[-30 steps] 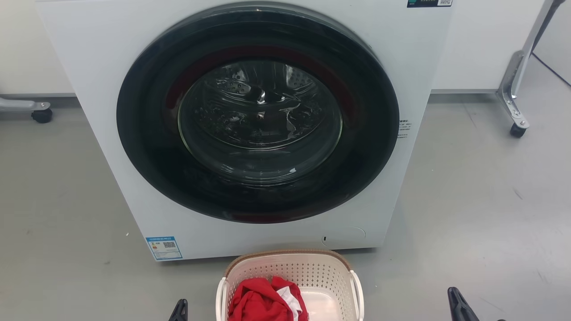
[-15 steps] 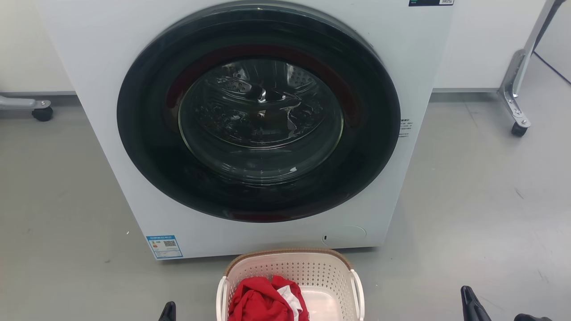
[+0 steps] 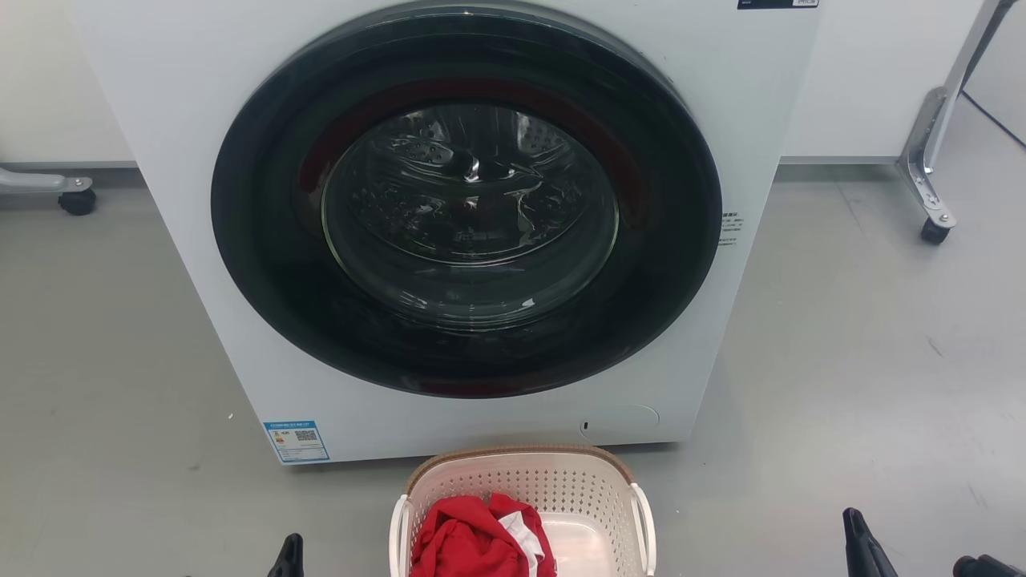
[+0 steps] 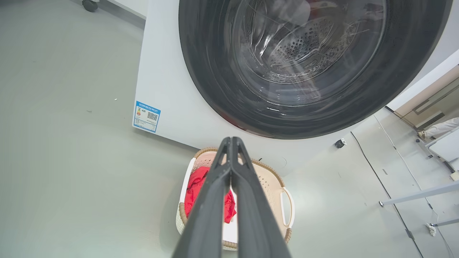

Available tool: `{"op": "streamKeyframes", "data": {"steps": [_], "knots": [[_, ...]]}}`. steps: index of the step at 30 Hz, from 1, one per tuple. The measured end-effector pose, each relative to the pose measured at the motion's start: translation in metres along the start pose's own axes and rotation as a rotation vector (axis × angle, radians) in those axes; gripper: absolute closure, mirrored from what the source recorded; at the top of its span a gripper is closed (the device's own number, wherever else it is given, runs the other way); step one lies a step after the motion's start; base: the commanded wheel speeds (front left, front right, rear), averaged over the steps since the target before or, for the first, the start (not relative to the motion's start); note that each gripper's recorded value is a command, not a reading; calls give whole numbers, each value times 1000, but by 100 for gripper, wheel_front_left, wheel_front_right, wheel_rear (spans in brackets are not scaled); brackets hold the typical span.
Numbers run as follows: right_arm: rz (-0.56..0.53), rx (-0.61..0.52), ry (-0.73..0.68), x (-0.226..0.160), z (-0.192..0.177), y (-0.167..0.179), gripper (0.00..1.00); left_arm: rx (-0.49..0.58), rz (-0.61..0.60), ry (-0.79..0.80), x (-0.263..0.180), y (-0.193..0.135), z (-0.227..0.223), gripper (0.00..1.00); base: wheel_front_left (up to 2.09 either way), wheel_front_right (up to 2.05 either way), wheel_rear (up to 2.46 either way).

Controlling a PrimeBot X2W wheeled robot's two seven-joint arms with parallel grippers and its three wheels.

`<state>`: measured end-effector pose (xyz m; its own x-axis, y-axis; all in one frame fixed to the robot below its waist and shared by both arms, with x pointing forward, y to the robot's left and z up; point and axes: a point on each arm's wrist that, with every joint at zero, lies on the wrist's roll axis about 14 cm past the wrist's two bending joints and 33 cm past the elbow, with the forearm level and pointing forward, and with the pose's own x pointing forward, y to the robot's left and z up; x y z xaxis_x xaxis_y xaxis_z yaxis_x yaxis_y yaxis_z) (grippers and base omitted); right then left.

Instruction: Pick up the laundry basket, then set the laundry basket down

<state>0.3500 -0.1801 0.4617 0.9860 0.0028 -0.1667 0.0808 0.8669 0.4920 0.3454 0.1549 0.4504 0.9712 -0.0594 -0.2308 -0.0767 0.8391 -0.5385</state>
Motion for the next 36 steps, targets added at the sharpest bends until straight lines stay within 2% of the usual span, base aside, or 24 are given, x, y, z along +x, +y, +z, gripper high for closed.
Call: {"op": "streamKeyframes", "data": {"steps": [36], "knots": [[-19, 549, 10, 16, 11, -9, 100, -521, -18, -14, 14, 8, 19, 100, 0, 0, 0]]}}
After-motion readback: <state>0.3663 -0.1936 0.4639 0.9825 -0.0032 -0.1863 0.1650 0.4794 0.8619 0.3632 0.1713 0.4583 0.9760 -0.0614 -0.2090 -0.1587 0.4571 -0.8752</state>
